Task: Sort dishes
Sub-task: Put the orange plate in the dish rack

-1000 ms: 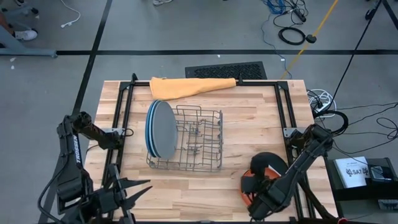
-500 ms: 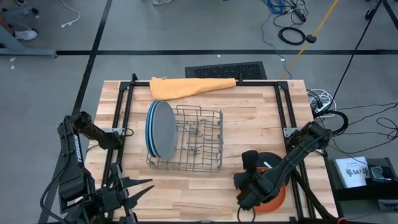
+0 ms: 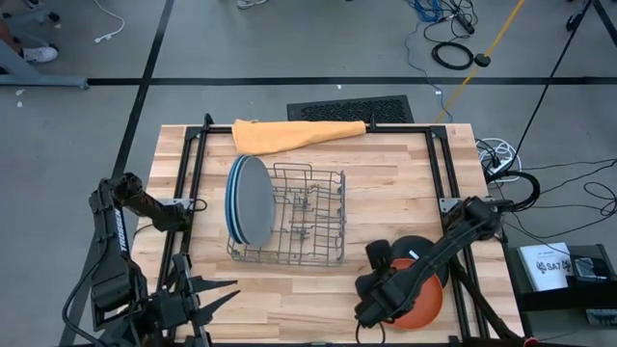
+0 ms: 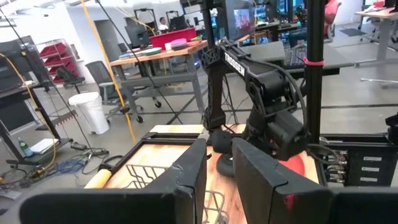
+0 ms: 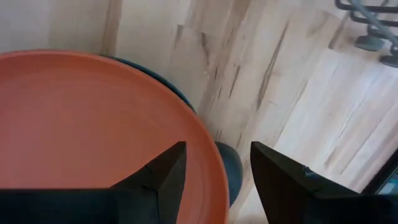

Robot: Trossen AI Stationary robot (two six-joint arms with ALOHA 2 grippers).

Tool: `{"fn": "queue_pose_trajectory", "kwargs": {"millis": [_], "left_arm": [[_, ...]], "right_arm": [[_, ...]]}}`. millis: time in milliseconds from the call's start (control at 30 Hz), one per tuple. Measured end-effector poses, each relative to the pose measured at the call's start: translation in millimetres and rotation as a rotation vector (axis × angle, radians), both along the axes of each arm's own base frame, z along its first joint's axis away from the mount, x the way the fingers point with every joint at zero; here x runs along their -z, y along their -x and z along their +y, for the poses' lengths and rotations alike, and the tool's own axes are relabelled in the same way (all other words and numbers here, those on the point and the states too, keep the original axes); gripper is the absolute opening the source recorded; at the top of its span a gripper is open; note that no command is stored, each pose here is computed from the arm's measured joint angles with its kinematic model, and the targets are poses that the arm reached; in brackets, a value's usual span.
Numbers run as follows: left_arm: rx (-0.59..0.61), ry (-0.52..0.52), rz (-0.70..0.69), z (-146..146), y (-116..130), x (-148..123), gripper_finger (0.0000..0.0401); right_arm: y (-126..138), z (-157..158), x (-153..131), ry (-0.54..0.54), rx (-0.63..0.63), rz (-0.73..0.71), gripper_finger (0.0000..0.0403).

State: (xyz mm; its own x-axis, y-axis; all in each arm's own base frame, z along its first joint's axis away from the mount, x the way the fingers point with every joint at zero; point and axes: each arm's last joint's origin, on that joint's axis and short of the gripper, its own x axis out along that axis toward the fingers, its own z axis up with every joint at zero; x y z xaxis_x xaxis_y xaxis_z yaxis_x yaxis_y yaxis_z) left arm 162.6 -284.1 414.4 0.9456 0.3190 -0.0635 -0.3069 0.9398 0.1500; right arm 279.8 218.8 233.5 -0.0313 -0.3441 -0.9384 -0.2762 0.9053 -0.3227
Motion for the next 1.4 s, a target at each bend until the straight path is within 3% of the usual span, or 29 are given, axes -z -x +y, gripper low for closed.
{"fn": "queue_pose_trajectory", "kwargs": {"millis": [600,800,1100,1400], "left_arm": [[0.002,0.000,0.001,0,0,0,0.0080],[0.001,0.000,0.001,0,0,0,0.0080],[0.001,-0.001,0.001,0,0,0,0.0080],[0.001,-0.001,0.001,0,0,0,0.0080]], "right_arm": [[-21,-6,31,-0.068,-0.074,0.140,0.0164],[-23,-5,37,-0.087,-0.109,0.184,0.0119],[-21,-6,37,-0.098,-0.115,0.224,0.0014],[-17,-8,34,-0.069,-0.101,0.262,0.0004]]}}
